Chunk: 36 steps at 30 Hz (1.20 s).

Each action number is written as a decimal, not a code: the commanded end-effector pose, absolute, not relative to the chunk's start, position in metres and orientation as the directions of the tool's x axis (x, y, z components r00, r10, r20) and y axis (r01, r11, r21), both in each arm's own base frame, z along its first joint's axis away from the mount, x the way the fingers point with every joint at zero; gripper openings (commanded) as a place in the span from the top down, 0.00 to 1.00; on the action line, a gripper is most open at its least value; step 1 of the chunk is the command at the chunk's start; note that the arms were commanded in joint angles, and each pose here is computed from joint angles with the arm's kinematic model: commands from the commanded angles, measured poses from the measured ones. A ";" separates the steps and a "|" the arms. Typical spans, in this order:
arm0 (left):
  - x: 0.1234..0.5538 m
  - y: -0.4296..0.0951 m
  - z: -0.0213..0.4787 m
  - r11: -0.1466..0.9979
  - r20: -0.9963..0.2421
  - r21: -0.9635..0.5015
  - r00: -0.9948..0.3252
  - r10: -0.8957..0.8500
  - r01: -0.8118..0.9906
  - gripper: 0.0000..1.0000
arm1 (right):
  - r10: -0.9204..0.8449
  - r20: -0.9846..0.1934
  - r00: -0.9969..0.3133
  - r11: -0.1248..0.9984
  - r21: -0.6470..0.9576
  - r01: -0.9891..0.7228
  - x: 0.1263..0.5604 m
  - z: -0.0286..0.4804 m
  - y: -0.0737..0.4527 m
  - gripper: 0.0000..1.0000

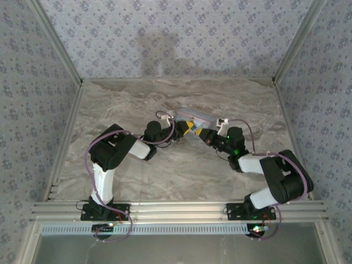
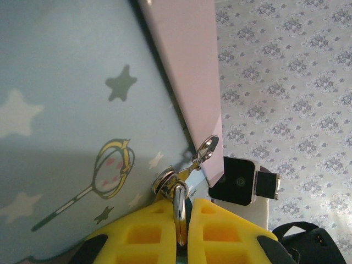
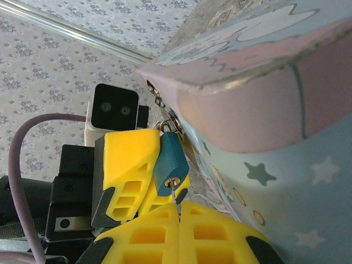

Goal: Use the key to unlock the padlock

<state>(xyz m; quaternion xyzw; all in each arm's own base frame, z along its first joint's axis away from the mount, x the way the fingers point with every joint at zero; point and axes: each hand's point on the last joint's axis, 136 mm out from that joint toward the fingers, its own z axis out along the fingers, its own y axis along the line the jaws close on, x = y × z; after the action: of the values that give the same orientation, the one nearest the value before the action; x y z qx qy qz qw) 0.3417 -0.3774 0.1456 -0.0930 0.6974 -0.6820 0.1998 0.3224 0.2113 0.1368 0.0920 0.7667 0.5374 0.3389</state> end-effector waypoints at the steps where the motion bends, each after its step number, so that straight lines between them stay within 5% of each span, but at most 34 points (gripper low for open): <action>1: 0.319 -0.394 0.182 -0.049 -0.231 -0.965 -0.924 -0.305 0.257 1.00 | 0.536 -0.427 -0.728 0.392 0.890 -0.234 0.337 0.149 0.206 1.00; 13: 0.319 -0.392 0.182 -0.044 -0.237 -0.964 -0.920 -0.314 0.263 1.00 | 0.518 -0.340 -0.785 0.299 0.932 -0.206 0.343 0.152 0.215 1.00; 36: 0.339 -0.370 0.171 0.013 -0.229 -0.968 -0.871 -0.434 0.249 1.00 | 0.466 -0.431 -0.772 0.391 0.884 -0.257 0.298 0.139 0.205 1.00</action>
<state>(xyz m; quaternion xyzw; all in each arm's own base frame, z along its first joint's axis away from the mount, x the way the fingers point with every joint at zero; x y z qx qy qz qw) 0.3416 -0.3682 0.1340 -0.1038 0.7043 -0.6694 0.2123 0.3012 0.2038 0.1338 0.0891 0.7661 0.5531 0.3149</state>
